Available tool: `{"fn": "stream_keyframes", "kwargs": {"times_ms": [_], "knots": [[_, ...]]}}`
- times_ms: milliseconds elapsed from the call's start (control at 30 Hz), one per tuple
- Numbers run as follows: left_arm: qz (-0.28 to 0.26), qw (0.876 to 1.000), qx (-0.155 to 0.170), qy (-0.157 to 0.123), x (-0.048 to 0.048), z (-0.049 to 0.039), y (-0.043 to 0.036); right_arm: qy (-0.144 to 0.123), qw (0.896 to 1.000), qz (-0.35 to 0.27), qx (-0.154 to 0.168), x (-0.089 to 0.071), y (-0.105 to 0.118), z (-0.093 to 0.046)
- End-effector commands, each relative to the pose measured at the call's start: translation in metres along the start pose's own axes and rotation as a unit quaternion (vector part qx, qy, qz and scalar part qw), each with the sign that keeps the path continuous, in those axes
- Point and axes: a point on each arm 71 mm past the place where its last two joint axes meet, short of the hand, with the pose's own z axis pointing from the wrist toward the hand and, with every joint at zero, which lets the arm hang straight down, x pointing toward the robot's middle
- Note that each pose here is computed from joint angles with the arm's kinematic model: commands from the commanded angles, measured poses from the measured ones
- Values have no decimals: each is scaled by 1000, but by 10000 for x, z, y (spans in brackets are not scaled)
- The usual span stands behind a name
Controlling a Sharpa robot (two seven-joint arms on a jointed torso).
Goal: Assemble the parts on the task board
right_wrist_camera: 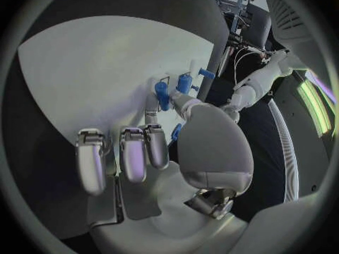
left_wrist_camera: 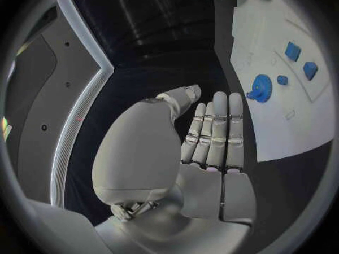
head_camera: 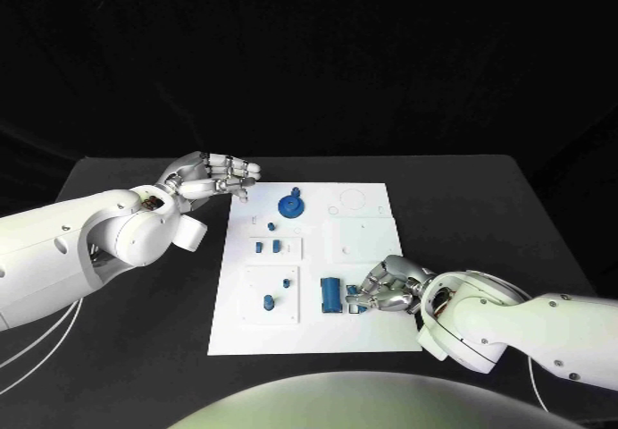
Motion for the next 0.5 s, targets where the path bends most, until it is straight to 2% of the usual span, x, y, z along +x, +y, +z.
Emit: {"fn": "stream_keyframes", "kwargs": {"times_ms": [33,500], "knots": [[-4,1000,2,9,23,3,-10,9,1000,-11,-3,22,12,-6],[-4,1000,1,8,13,-1,-8,7,1000,-7,-17,17,29,-53]]}}
